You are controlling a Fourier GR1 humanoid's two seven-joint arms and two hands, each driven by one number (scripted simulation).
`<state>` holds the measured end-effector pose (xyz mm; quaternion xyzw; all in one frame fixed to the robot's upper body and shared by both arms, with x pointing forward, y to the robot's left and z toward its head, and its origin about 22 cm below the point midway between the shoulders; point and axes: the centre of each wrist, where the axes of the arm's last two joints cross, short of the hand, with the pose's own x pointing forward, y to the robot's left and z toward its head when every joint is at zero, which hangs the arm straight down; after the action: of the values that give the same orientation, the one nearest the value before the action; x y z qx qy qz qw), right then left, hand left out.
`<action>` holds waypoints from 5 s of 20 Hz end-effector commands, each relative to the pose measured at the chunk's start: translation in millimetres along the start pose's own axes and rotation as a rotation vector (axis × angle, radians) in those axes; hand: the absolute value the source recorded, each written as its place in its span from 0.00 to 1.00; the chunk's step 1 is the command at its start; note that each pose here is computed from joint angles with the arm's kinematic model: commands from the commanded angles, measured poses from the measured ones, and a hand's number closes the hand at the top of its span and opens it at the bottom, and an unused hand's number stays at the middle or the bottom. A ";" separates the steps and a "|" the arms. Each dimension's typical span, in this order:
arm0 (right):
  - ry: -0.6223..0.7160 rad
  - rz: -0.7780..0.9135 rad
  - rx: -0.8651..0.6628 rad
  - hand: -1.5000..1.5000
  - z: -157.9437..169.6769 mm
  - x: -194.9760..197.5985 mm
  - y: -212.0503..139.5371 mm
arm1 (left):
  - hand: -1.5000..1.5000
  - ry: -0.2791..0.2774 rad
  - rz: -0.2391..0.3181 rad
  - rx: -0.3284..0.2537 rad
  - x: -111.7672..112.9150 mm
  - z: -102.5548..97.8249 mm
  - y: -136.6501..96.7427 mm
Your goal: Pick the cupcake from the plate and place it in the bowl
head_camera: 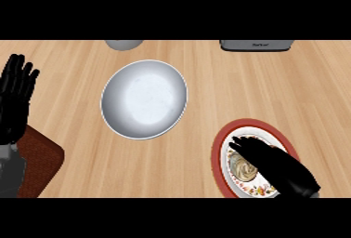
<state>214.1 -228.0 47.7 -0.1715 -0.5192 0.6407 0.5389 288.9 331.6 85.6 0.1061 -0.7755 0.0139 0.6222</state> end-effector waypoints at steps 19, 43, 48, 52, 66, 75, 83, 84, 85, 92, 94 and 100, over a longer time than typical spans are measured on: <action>0.049 0.045 0.007 1.00 -45.7 -17.0 35.8 | 0.50 -0.001 0.005 -0.001 0.0 -16.3 -1.9; 0.180 0.226 -0.264 1.00 -23.3 -193.6 -167.9 | 0.50 -0.027 0.048 -0.078 -9.4 -9.4 -23.7; 0.119 0.228 -0.380 1.00 -16.9 -199.7 -198.6 | 0.50 -0.010 0.010 -0.049 -2.6 -17.8 -27.8; -0.093 0.107 -0.433 1.00 -14.1 -179.7 -250.4 | 0.50 0.004 0.012 -0.040 -5.3 -17.5 -16.4; -0.468 -0.158 -0.402 1.00 -65.9 -64.6 -324.8 | 0.50 0.007 0.010 -0.006 -14.9 -2.3 0.3; -0.488 -0.170 -0.322 1.00 -111.3 39.8 -321.3 | 0.50 0.017 -0.015 0.006 4.4 -11.7 -6.4; -0.479 -0.129 -0.200 1.00 -140.7 118.6 -283.3 | 0.50 0.010 0.001 0.001 -4.2 -3.9 -9.7; -0.450 -0.128 -0.178 1.00 -142.2 109.5 -280.1 | 0.50 0.000 0.002 0.005 -6.9 8.5 21.6; -0.473 -0.136 -0.166 1.00 -151.2 123.7 -251.7 | 0.50 0.002 0.008 0.004 0.2 -12.7 3.0; -0.400 -0.076 -0.185 1.00 -182.8 141.3 -196.3 | 0.50 -0.005 0.015 -0.037 -14.5 -4.9 2.6; -0.336 -0.039 -0.199 1.00 -191.9 141.1 -180.2 | 0.50 -0.014 0.010 -0.025 -1.2 -10.2 -8.1; -0.149 -0.148 -0.180 0.00 -214.5 129.1 -144.0 | 0.50 -0.014 0.007 -0.045 -4.6 -8.7 -20.2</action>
<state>409.8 -35.1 149.7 -0.1155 -0.6472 0.5792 0.4819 304.1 321.9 80.3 0.0921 -0.7797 0.0006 0.6193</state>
